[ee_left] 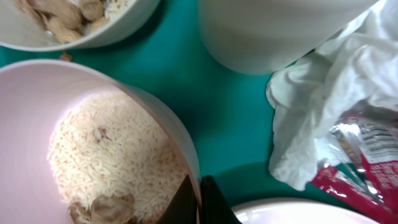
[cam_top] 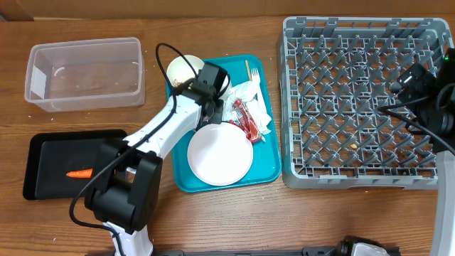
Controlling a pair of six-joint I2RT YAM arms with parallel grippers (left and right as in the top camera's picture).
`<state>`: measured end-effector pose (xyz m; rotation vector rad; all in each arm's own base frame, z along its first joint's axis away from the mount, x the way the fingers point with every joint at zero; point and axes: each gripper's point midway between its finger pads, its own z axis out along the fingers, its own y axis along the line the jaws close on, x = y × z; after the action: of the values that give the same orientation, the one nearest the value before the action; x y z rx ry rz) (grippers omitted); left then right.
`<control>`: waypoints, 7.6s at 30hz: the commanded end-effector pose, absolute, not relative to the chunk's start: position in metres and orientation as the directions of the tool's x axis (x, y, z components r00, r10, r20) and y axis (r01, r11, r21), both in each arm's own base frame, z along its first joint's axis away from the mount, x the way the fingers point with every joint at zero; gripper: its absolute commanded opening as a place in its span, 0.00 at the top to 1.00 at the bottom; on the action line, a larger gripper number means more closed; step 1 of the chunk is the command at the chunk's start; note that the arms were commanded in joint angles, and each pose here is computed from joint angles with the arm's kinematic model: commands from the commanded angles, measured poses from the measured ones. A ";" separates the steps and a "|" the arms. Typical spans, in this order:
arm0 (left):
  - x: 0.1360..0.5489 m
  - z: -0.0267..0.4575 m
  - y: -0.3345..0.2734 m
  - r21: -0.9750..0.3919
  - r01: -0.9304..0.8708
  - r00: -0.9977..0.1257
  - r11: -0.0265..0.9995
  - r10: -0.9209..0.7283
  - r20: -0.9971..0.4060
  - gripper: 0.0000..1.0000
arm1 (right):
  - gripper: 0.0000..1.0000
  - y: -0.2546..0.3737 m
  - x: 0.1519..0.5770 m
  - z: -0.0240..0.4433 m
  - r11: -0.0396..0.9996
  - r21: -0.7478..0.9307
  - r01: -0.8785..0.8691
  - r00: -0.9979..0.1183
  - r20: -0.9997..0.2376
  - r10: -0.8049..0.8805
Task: Sort waste into correct bins and load items into the dishwasher rack
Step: 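Grasp the rim of the pink rice bowl with the left gripper, then carry the pink bowl over the black tray, then tip the pink bowl to pour the rice onto the black tray, then return the empty pink bowl to the teal tray and release, then reach the left gripper toward the white bowl of peanuts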
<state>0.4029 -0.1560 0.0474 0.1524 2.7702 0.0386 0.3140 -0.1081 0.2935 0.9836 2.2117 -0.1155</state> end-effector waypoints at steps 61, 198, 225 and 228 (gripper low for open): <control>0.304 0.135 0.107 -0.996 -0.075 -0.629 0.039 -0.777 0.017 0.96 | 0.00 -0.109 0.314 0.299 0.706 0.203 0.678 -0.450 -0.645 0.618; 0.508 0.073 -0.134 -0.051 0.274 -0.926 0.960 0.249 -0.285 0.39 | 0.00 -0.109 0.314 0.299 0.706 0.203 0.678 -0.450 -0.645 0.618; 0.505 0.032 -0.136 0.052 0.332 -0.917 0.942 0.336 -0.214 0.64 | 0.00 -0.109 0.314 0.299 0.706 0.203 0.678 -0.450 -0.645 0.618; 0.505 0.033 -0.136 0.047 0.308 -0.926 0.950 0.310 -0.217 0.78 | 0.00 -0.109 0.314 0.299 0.706 0.203 0.678 -0.450 -0.645 0.618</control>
<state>0.4987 -0.1373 0.0313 0.4880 2.8945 -0.0037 0.3140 -0.1082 0.2935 0.9838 2.2114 -0.1164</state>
